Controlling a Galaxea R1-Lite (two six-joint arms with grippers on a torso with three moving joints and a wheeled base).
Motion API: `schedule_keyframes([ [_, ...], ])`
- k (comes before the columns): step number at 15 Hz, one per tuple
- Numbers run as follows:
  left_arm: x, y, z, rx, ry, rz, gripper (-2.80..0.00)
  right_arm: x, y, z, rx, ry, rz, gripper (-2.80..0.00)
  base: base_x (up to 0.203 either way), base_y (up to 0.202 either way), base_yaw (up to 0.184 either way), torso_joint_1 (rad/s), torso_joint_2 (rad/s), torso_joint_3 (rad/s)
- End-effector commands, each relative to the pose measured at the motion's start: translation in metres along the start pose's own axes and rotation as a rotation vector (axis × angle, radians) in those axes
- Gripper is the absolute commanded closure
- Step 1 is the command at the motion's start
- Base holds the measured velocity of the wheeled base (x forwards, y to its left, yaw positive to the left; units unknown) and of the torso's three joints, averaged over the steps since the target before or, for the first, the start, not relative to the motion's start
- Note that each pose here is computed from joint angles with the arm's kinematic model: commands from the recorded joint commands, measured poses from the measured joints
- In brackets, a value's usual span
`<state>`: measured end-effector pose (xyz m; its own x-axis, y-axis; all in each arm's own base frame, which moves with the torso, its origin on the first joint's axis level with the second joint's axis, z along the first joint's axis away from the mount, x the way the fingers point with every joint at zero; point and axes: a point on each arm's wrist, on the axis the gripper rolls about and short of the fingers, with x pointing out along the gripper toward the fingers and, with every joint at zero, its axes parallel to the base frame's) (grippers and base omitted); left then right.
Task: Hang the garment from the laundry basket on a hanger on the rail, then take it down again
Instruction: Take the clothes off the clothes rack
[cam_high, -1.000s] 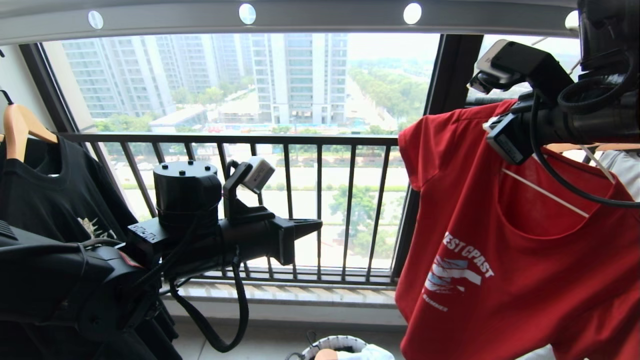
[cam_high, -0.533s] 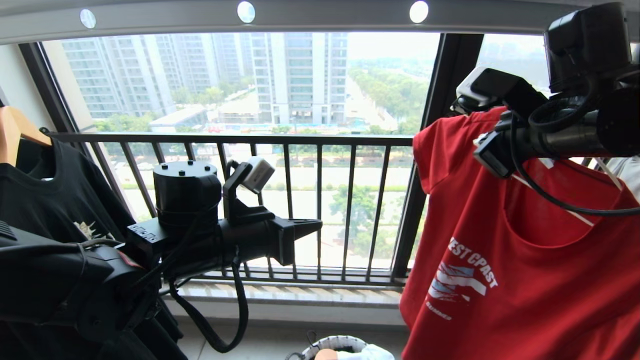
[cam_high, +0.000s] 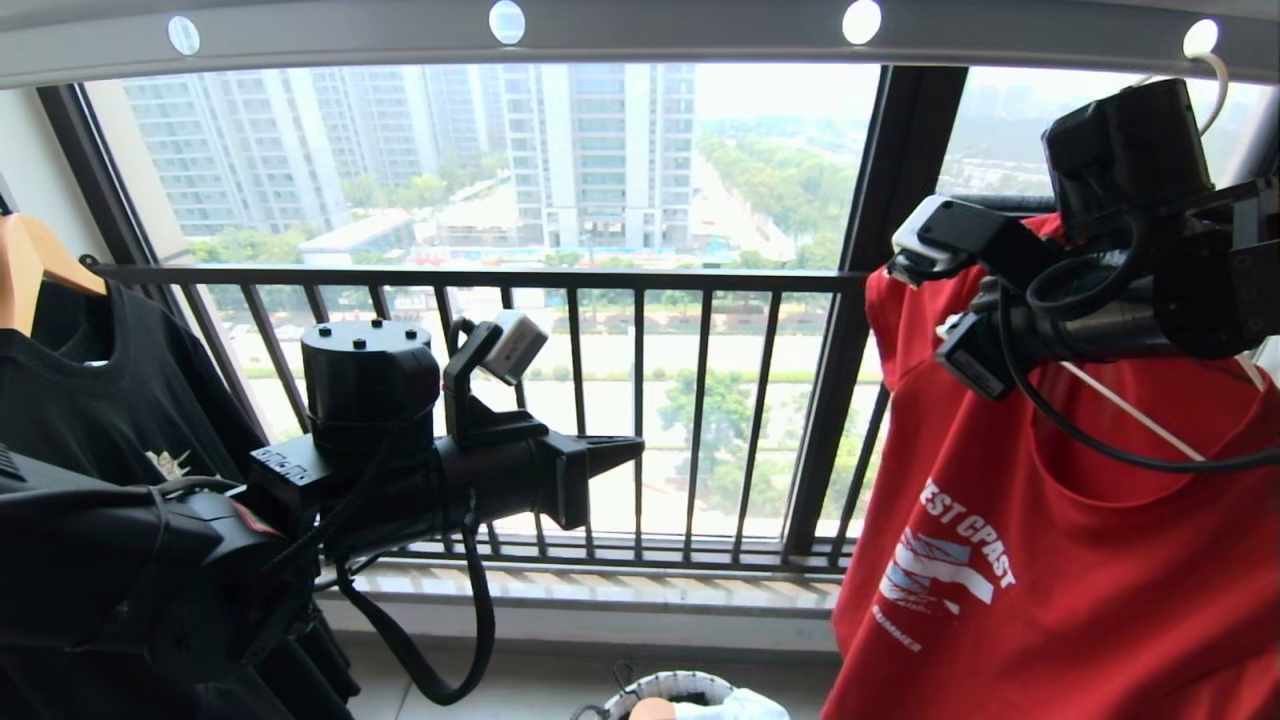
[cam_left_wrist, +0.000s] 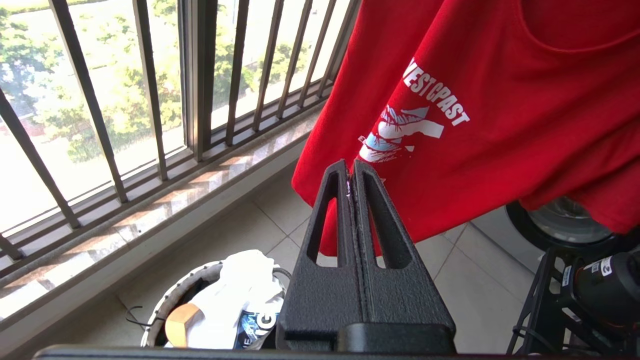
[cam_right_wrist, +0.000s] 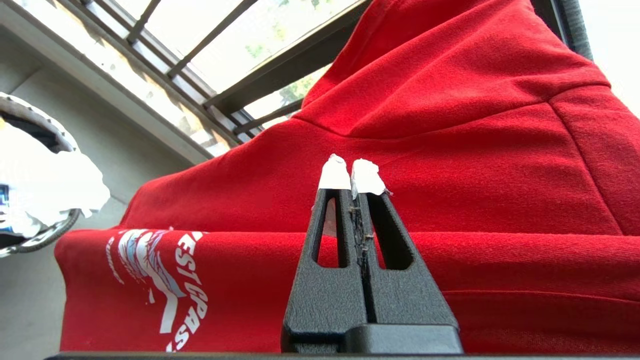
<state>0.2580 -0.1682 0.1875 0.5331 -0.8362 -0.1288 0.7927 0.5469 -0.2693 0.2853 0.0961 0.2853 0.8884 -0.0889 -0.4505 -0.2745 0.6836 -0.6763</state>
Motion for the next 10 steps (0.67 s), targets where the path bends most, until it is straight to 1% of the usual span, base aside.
schedule_keyframes([
  [1,0.000,0.000,0.001,0.001,-0.004,-0.004,0.00,-0.020,-0.003,-0.007,0.000,-0.020,-0.007,0.00,0.000,0.000,0.000,0.000,0.00,0.000],
  [4,-0.001,-0.001,0.001,0.002,-0.007,-0.004,0.00,-0.062,-0.005,-0.022,0.007,-0.078,-0.013,0.00,0.000,0.000,0.000,0.000,0.00,0.000],
  [7,0.000,-0.001,0.001,0.002,-0.006,-0.004,0.00,-0.110,-0.004,-0.047,0.016,-0.178,0.010,0.00,0.000,0.000,0.000,0.000,0.00,0.000],
  [8,0.000,-0.001,0.001,0.002,-0.006,-0.004,0.00,-0.125,-0.006,-0.056,0.027,-0.217,0.013,0.00,0.000,0.000,0.000,0.000,0.00,0.000],
  [10,0.001,0.000,0.000,0.000,-0.002,-0.005,0.00,-0.152,-0.009,-0.071,0.080,-0.299,0.026,0.00,0.000,0.000,0.000,0.000,0.00,0.000],
])
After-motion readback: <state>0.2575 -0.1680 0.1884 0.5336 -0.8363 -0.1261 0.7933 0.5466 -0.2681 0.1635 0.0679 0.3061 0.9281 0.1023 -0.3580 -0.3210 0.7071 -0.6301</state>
